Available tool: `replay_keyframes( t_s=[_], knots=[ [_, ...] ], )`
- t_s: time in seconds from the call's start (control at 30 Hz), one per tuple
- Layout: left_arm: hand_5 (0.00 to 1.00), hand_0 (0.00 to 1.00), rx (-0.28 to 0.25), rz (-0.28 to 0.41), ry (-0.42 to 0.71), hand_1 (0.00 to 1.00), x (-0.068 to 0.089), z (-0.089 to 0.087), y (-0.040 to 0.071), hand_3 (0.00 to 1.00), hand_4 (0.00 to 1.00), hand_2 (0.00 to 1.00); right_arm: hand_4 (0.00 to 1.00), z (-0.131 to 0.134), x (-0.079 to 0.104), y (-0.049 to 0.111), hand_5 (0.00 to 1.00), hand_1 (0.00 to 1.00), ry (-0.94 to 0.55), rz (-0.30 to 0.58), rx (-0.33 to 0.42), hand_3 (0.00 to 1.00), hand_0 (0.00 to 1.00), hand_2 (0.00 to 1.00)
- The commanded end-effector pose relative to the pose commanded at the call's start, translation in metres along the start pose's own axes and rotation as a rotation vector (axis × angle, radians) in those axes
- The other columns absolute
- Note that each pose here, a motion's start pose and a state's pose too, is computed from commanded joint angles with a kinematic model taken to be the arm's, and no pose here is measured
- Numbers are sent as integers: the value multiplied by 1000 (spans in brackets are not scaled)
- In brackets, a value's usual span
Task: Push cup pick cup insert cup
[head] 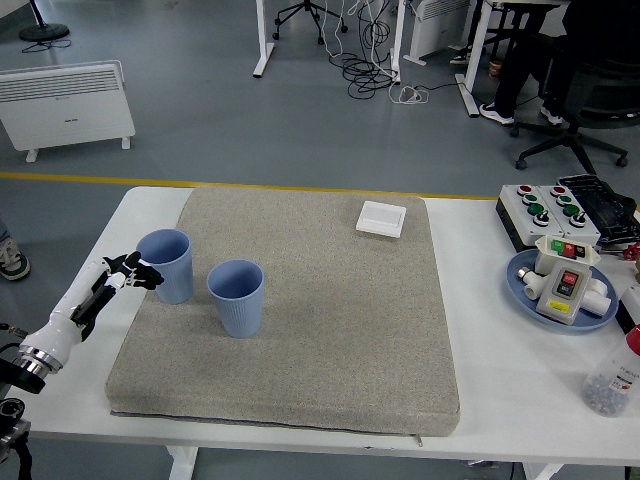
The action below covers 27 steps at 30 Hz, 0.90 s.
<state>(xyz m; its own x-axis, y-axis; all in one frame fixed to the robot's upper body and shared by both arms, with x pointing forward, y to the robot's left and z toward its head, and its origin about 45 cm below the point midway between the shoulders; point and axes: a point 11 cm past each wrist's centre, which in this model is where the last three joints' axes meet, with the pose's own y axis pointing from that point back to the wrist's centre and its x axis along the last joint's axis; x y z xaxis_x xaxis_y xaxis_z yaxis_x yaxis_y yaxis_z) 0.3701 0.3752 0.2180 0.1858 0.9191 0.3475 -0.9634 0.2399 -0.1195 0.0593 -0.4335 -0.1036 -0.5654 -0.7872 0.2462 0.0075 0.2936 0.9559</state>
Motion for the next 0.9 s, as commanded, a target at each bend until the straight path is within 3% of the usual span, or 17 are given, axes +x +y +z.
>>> replay_keyframes(
  t_s=[0.17,0.27,0.3,0.33,0.5,0.53,0.7,0.73,0.9],
  knots=[
    [974,439,-115,1,-61,534,12,45,-5,474,634,512,103,-1,0,0,582,611,-2,-1,1,583,750,586],
    [974,439,-147,-61,-151,534,8,77,-17,474,634,512,103,-2,-1,0,582,611,-2,-1,3,583,750,586],
    [974,439,-131,-83,-179,534,4,82,-20,474,634,512,103,-2,-1,0,582,611,-3,-1,3,583,750,586],
    [835,728,-113,-89,-190,782,3,82,-22,769,860,847,103,-2,-1,0,583,611,-3,-1,3,583,750,586],
    [835,728,-22,-244,-426,782,-19,97,-41,769,860,847,103,-3,-1,0,583,611,-4,-1,3,583,750,586],
    [750,843,-20,-260,-441,878,-23,97,-43,915,957,976,103,-3,-1,0,583,611,-5,-1,3,583,750,586],
    [750,843,48,-390,-692,878,-38,99,-68,915,957,976,103,-2,0,0,583,611,-9,-1,1,583,750,586],
    [561,868,49,-410,-726,901,-42,101,-73,969,998,998,103,-2,0,0,583,611,-9,-1,1,583,750,586],
    [561,868,77,-529,-833,901,-65,99,-87,969,998,998,103,-1,0,0,583,611,-14,-1,0,583,750,586]
  ],
)
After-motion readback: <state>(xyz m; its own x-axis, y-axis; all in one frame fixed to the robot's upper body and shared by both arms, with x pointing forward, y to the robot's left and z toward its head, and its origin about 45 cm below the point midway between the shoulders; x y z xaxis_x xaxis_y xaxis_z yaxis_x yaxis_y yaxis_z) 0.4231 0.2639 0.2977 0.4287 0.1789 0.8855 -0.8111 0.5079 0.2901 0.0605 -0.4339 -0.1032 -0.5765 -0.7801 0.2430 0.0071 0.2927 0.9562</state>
